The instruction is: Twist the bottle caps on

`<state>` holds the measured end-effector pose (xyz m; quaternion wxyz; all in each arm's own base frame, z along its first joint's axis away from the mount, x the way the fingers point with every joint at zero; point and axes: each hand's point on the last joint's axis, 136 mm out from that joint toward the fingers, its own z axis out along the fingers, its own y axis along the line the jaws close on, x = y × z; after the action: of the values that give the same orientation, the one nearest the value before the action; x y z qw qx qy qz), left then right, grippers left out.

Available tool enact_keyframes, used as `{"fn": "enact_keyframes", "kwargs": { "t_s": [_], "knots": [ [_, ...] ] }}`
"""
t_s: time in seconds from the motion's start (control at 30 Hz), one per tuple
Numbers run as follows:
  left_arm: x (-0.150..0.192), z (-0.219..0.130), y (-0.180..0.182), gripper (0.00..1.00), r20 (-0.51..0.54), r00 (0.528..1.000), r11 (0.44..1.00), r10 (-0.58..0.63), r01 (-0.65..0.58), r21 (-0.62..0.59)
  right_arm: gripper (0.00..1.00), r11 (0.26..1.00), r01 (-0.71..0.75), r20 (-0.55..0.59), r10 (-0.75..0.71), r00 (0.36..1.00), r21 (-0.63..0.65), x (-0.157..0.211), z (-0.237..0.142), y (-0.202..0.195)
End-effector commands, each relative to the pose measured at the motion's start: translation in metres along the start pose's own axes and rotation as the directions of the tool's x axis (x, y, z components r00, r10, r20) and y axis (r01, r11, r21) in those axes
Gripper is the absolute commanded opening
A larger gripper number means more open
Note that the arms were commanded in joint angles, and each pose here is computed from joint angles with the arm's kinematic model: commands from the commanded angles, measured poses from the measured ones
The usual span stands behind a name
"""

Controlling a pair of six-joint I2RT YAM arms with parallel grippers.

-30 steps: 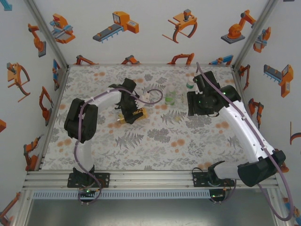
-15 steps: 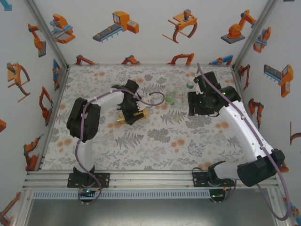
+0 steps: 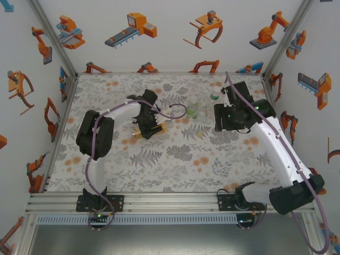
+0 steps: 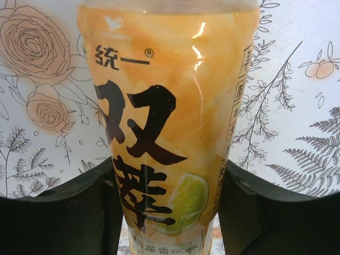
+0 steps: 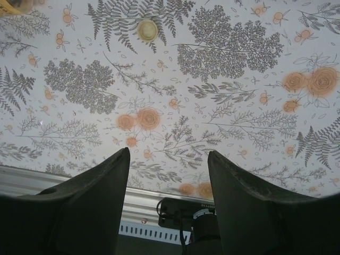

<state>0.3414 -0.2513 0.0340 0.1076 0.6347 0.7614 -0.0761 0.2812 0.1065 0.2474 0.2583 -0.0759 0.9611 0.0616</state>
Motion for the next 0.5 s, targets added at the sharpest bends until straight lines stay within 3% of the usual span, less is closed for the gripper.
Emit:
{"fn": "enact_keyframes", "kwargs": {
  "t_s": [0.0,0.3,0.47],
  "knots": [
    [0.0,-0.006,-0.004,0.44,-0.003,1.0,1.0,-0.012,0.012,0.011,0.57,0.999,0.016,0.013,-0.017,1.0,0.036,0.002,-0.01,-0.009],
    [-0.026,-0.066,-0.005,0.43,0.202,0.975,0.99,-0.087,0.108,-0.094,0.57,1.0,0.002,0.016,-0.003,1.0,0.031,0.007,-0.016,-0.01],
    [-0.041,-0.112,-0.014,0.41,0.375,0.92,0.975,-0.117,0.178,-0.135,0.57,0.999,-0.011,0.008,0.011,1.0,0.03,0.009,-0.012,-0.009]
  ]
}}
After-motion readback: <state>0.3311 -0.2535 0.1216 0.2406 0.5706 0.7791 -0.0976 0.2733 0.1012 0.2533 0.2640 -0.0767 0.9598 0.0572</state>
